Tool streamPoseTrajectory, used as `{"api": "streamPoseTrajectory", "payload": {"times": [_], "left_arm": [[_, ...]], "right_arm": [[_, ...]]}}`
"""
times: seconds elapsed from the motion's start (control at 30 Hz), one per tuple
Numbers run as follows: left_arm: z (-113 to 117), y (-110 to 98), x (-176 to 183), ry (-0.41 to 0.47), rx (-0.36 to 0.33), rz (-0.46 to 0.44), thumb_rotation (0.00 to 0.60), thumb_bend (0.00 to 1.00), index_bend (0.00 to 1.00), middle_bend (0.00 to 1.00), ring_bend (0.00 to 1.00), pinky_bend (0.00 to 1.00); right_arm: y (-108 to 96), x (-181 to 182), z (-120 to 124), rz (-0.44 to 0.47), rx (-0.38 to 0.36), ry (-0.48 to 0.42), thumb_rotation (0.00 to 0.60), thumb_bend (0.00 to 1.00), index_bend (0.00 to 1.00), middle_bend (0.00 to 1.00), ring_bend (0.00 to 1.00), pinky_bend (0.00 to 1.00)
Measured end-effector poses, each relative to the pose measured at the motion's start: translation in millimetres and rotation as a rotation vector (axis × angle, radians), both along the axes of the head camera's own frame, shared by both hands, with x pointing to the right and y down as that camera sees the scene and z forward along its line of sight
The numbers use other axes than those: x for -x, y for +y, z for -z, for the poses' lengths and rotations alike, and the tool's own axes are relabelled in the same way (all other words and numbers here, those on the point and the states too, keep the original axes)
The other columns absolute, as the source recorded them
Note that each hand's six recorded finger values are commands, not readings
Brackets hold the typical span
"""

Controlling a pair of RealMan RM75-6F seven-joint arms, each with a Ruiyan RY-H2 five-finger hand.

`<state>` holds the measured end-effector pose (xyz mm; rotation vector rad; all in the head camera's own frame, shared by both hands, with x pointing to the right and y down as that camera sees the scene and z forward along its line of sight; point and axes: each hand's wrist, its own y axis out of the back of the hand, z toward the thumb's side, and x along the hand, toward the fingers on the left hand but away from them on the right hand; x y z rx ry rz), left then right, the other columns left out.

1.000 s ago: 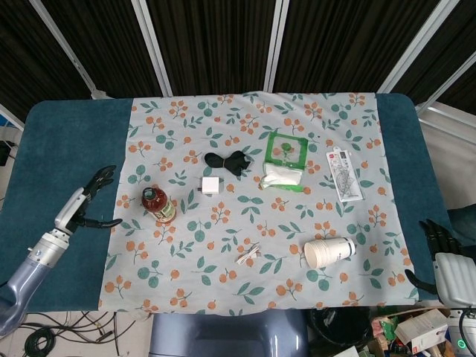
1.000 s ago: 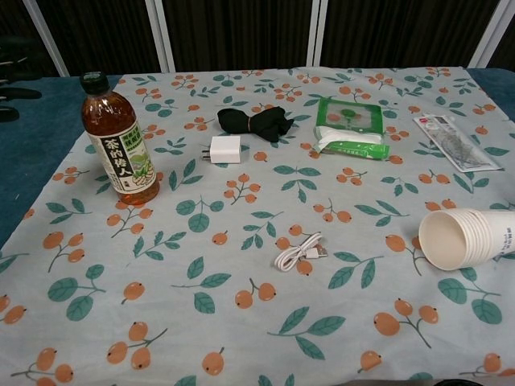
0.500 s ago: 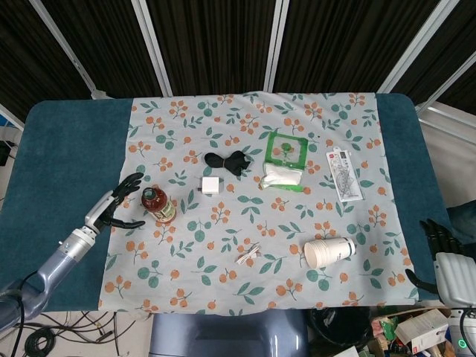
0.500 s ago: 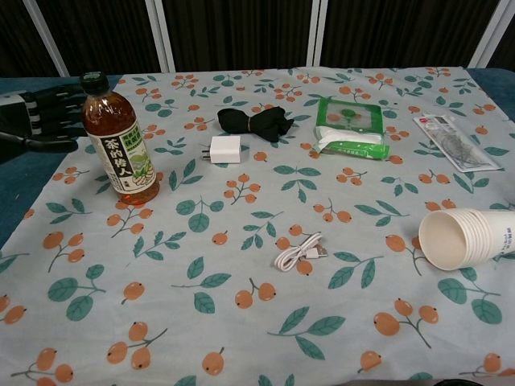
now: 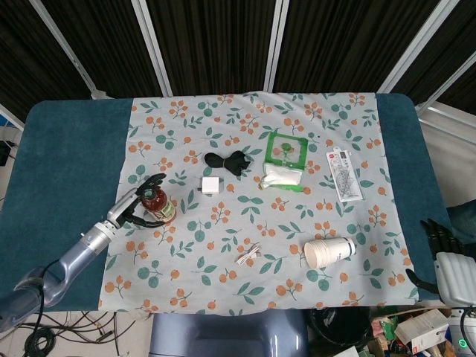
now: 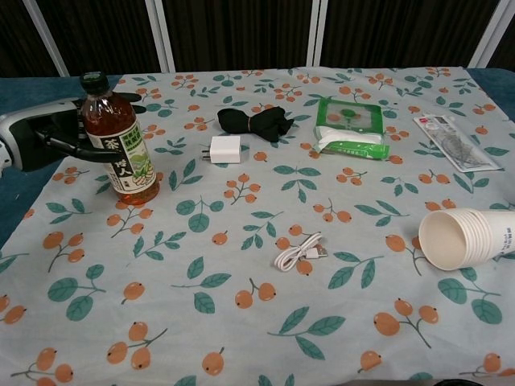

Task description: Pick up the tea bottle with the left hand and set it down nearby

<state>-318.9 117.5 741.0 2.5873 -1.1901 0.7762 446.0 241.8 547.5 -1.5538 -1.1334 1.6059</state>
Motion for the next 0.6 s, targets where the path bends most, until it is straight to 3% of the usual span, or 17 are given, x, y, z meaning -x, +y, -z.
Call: {"api": "streamPoseTrajectory", "payload": {"times": [0.13, 0.27, 0.43, 0.6], "left_arm": [[-7, 1, -6, -0.014, 0.007, -0.007, 0.600, 0.27, 0.01, 0.07, 0.01, 0.18], [-12, 3, -8, -0.035, 0.011, -0.016, 0.600, 0.47, 0.09, 0.19, 0.14, 0.30], [-16, 3, -11, -0.058, 0.012, -0.037, 0.600, 0.59, 0.28, 0.36, 0.33, 0.45], [-11, -3, -13, -0.073, -0.036, -0.047, 0.600, 0.63, 0.34, 0.40, 0.35, 0.49]], "right_arm": [[0, 0, 0, -0.001, 0.000, -0.001, 0.600, 0.13, 0.00, 0.04, 0.06, 0.15], [0, -1, 0, -0.003, 0.002, -0.001, 0.600, 0.13, 0.00, 0.04, 0.06, 0.15], [0, -1, 0, -0.002, 0.001, 0.000, 0.600, 0.13, 0.00, 0.04, 0.06, 0.15], [0, -1, 0, -0.006, -0.001, 0.000, 0.600, 0.13, 0.00, 0.04, 0.06, 0.15]]}}
